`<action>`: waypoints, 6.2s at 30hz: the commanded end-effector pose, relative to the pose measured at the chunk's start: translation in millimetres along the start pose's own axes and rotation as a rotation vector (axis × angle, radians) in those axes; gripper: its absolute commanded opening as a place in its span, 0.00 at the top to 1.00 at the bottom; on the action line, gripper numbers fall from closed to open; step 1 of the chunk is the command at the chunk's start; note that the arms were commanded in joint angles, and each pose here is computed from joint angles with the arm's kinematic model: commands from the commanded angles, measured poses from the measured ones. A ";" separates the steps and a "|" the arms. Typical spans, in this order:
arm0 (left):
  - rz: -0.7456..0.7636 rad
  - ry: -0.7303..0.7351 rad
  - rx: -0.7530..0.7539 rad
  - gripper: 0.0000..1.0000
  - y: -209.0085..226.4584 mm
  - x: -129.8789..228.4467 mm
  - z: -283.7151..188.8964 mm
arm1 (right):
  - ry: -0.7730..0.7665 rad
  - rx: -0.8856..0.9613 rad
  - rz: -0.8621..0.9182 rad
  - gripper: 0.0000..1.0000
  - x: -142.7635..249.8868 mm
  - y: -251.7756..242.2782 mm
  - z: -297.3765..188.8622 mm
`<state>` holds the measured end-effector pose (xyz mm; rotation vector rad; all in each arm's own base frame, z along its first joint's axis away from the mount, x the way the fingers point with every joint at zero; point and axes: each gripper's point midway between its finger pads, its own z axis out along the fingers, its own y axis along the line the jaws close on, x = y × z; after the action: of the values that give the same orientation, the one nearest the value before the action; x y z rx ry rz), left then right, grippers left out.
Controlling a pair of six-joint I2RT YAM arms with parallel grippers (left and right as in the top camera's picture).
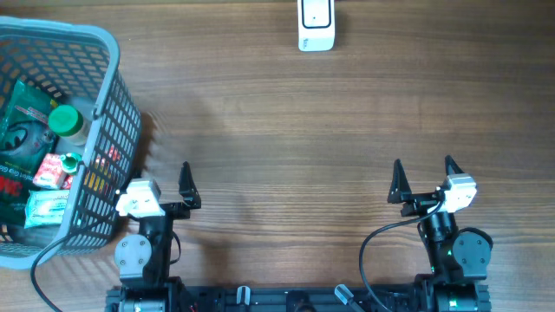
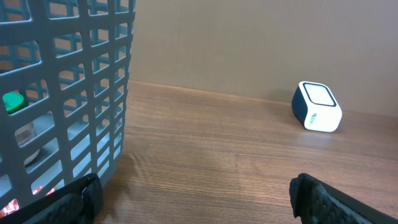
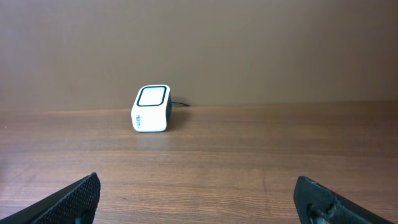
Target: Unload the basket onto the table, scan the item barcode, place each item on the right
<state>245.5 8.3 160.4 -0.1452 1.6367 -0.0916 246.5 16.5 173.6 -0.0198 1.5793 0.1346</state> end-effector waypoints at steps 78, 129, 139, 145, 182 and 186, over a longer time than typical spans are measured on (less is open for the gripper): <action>-0.064 -0.297 0.402 0.00 -84.5 -188.5 -23.6 | -0.013 -0.003 -0.015 0.00 -2.7 0.9 -0.5; -0.622 0.415 -0.848 0.00 142.1 -203.6 38.7 | -0.013 -0.003 -0.015 0.00 -2.7 0.9 -0.5; -0.651 0.724 -0.991 0.00 157.0 -134.2 20.2 | -0.013 -0.003 -0.015 0.00 -2.7 0.9 -0.5; -0.699 0.907 -1.080 0.00 160.4 -91.2 16.4 | -0.013 -0.003 -0.015 0.00 -2.7 0.9 -0.5; -0.737 1.118 -1.170 0.00 177.2 2.6 21.3 | -0.013 -0.003 -0.015 0.00 -2.7 0.9 -0.5; -0.761 1.132 -1.149 0.03 174.0 17.5 22.9 | -0.013 -0.003 -0.015 0.00 -2.7 0.9 -0.5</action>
<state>265.2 184.0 130.5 -1.8303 2.4430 0.2826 246.5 16.5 173.7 -0.0198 1.5785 0.1346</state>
